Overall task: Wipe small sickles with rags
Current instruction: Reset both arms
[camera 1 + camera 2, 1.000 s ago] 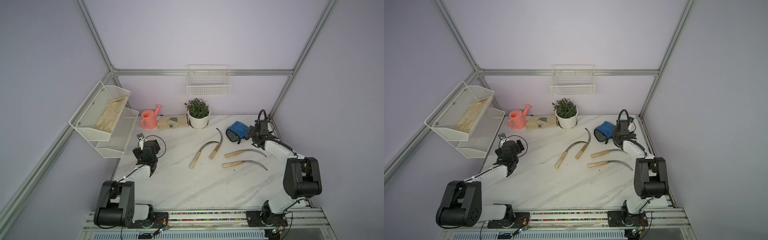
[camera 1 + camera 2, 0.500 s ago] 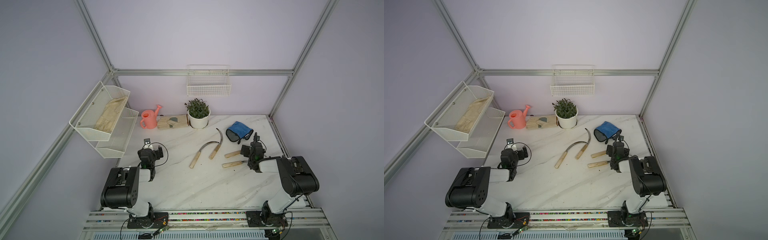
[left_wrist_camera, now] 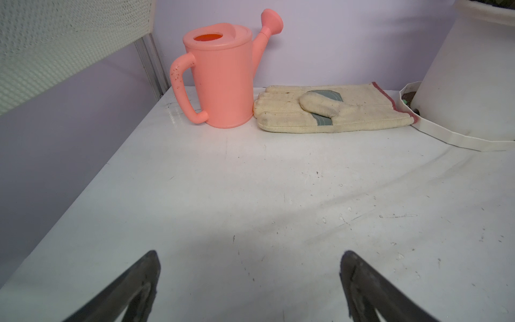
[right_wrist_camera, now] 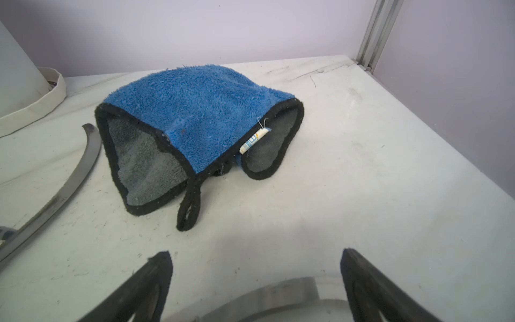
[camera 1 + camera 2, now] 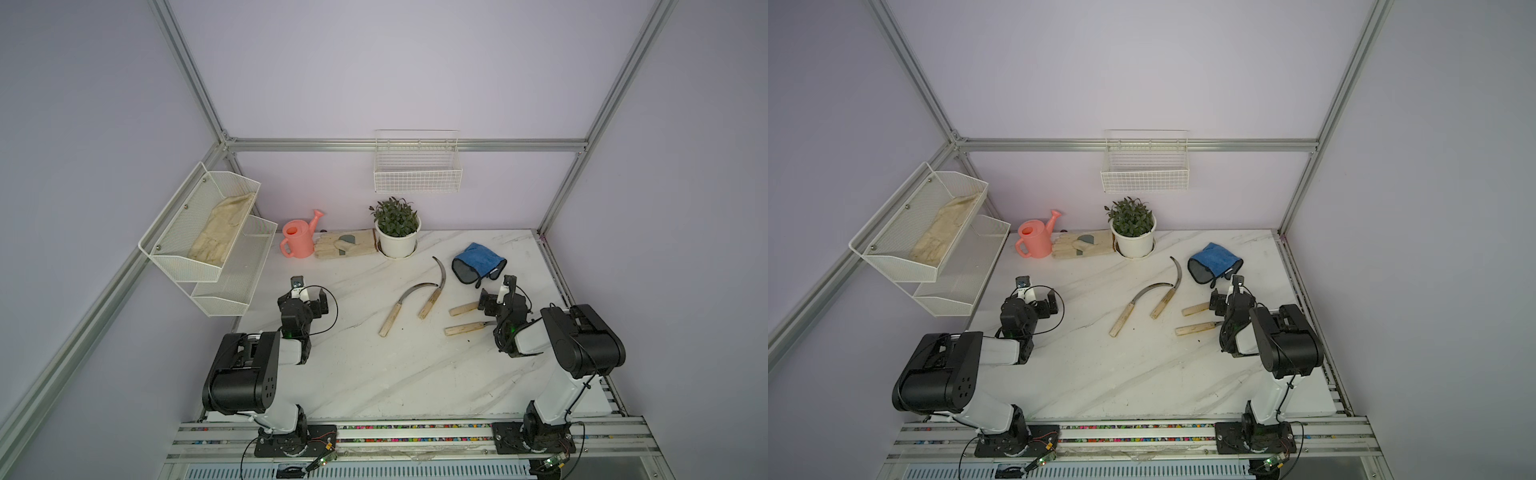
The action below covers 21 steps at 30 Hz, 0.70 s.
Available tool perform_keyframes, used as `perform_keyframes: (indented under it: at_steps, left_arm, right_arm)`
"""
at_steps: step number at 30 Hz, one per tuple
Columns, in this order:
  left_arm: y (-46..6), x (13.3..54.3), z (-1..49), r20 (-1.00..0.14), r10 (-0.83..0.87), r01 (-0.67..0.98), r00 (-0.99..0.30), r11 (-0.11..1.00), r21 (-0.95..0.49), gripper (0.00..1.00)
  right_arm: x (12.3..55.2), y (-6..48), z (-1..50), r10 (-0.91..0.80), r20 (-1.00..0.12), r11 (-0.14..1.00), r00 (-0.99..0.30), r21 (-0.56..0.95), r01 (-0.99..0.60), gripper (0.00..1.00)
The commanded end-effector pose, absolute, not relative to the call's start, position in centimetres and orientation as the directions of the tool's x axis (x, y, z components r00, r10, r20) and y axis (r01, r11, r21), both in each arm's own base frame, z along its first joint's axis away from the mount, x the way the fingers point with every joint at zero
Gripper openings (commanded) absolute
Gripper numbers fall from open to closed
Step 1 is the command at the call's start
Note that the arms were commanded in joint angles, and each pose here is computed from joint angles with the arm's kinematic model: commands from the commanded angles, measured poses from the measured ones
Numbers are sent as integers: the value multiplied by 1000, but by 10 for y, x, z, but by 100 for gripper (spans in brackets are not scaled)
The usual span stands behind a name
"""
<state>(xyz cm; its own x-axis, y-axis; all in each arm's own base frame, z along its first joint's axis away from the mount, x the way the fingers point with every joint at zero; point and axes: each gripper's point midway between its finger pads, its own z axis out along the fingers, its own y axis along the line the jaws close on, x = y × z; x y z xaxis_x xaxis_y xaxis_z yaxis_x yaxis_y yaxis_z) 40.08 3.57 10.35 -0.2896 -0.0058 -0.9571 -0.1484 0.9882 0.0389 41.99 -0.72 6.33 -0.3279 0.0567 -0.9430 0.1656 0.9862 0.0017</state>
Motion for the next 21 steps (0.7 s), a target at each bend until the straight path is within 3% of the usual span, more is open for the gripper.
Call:
perform_keyframes:
  at_steps: [1,16,20,21]
  left_arm:
    - [35,402,112,-969,9,-137,-247,990,44,100]
    - [34,402,112,-968,10,-134,-251,990,45,100]
    - [35,402,112,-968,12,-135,-251,990,47,100]
    - [35,402,112,-968,12,-136,-252,990,48,100]
  right_arm:
    - [426,-4,82,42,-964,989,-264,3,149,97]
    - [425,-5,83,39,-965,989,-258,0,151,97]
    - [379,-15,107,86,-995,980,-47,76,181,97]
    - [374,-18,103,110,-992,974,-61,96,205,97]
